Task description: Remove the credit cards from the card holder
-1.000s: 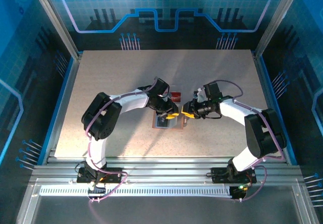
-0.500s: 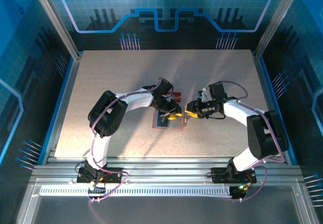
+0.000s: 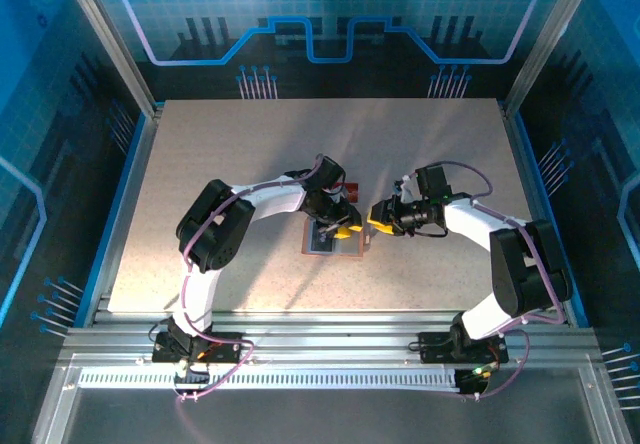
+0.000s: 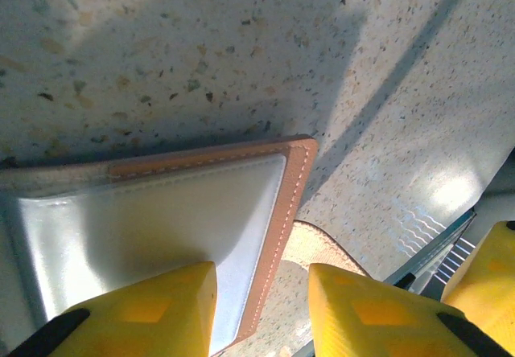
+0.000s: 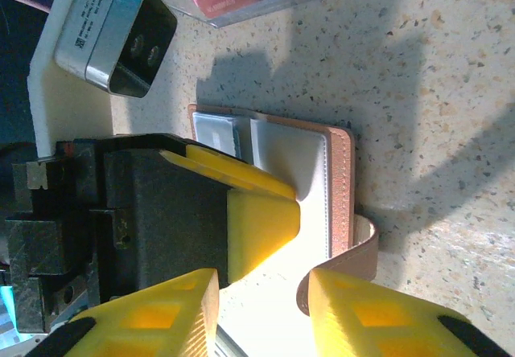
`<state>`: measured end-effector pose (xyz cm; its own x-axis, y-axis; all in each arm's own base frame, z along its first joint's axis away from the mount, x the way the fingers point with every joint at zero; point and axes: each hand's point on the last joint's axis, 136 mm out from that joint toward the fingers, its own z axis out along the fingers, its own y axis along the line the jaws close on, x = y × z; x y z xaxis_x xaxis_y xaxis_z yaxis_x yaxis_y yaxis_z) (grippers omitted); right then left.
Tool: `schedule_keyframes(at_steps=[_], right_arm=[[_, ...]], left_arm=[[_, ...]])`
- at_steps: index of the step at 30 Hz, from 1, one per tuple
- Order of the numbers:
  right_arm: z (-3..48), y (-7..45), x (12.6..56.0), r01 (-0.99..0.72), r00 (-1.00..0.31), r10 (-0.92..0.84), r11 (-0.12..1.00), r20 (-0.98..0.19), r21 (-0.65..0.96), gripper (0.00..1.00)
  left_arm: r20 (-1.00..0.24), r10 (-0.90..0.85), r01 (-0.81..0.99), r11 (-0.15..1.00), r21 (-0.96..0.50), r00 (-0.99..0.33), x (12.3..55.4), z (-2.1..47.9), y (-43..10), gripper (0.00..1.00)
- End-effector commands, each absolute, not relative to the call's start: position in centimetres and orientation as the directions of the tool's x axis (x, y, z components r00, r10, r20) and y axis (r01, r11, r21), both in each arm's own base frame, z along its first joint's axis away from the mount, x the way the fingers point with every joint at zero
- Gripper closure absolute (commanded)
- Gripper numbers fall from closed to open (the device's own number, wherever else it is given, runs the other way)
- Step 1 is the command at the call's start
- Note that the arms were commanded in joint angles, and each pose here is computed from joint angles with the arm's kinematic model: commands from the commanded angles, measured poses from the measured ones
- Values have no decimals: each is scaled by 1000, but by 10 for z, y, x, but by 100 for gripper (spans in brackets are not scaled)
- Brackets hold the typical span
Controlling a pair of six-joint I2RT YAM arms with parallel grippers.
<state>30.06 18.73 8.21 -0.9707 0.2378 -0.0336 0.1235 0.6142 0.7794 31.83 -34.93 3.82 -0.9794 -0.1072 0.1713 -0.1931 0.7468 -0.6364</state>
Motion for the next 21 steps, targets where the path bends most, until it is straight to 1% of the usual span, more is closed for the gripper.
schedule_keyframes(at_steps=[1, 10, 21], right_arm=[[89, 188, 300, 112, -971, 235, 598, -39, 794, 65], [93, 205, 305, 93, -978, 203, 615, -43, 783, 65], [101, 230, 308, 52, -987, 150, 640, -58, 766, 64]], left_arm=[[143, -97, -167, 739, -652, -985, 319, 55, -351, 65], [128, -128, -180, 723, -667, -984, 320, 61, -332, 64], [106, -190, -210, 703, -680, -976, 321, 66, -296, 65]])
